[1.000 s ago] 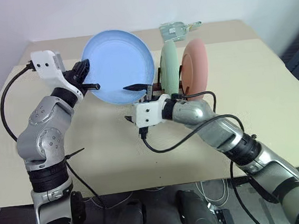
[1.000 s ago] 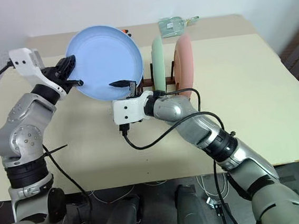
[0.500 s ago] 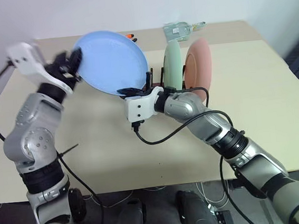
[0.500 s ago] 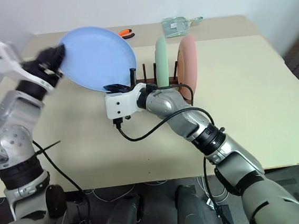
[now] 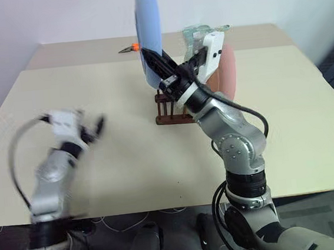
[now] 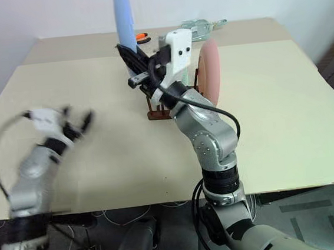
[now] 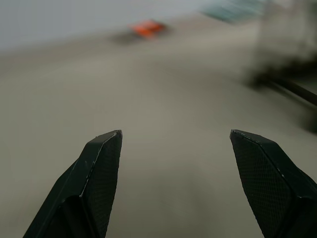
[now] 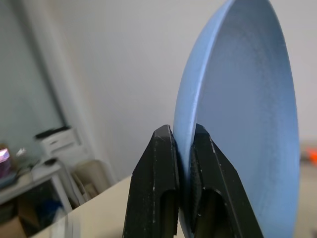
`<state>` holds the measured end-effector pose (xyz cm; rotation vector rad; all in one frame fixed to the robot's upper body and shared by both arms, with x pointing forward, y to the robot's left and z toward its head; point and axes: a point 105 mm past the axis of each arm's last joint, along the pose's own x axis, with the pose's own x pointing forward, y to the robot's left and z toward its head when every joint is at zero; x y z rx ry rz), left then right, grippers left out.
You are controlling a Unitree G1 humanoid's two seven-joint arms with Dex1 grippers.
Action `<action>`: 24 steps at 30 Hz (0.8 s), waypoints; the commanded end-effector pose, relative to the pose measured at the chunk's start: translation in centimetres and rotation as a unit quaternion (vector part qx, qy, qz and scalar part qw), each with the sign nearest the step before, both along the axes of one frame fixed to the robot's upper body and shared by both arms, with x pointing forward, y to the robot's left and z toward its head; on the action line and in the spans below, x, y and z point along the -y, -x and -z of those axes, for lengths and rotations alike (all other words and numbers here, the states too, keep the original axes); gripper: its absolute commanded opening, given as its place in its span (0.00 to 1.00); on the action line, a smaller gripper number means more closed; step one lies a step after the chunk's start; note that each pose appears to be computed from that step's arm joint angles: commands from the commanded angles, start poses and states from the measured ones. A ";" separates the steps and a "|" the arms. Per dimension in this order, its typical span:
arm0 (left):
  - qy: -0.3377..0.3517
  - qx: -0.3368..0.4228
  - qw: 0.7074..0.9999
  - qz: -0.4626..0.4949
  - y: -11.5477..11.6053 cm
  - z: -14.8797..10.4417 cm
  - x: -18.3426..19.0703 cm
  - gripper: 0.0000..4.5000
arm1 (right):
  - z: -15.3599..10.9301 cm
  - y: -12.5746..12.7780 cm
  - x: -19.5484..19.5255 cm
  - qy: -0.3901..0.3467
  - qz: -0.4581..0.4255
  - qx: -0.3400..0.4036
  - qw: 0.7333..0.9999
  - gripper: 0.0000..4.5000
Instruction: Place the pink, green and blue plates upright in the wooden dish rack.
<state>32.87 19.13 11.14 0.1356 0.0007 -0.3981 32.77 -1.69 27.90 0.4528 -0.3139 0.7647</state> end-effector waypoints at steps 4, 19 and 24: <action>0.006 0.042 0.997 0.063 0.8 -2.1 2.3 0.79 | -0.9 0.8 -0.5 -0.035 -0.011 -0.024 0.999 0.00; 0.003 0.039 0.996 0.086 1.4 -2.0 3.4 0.79 | 0.3 -0.7 -0.8 -0.025 -0.006 -0.072 0.997 0.00; 0.003 0.040 0.995 0.089 1.5 -2.1 3.5 0.81 | 1.2 -2.2 -1.2 -0.012 -0.010 -0.095 0.995 0.17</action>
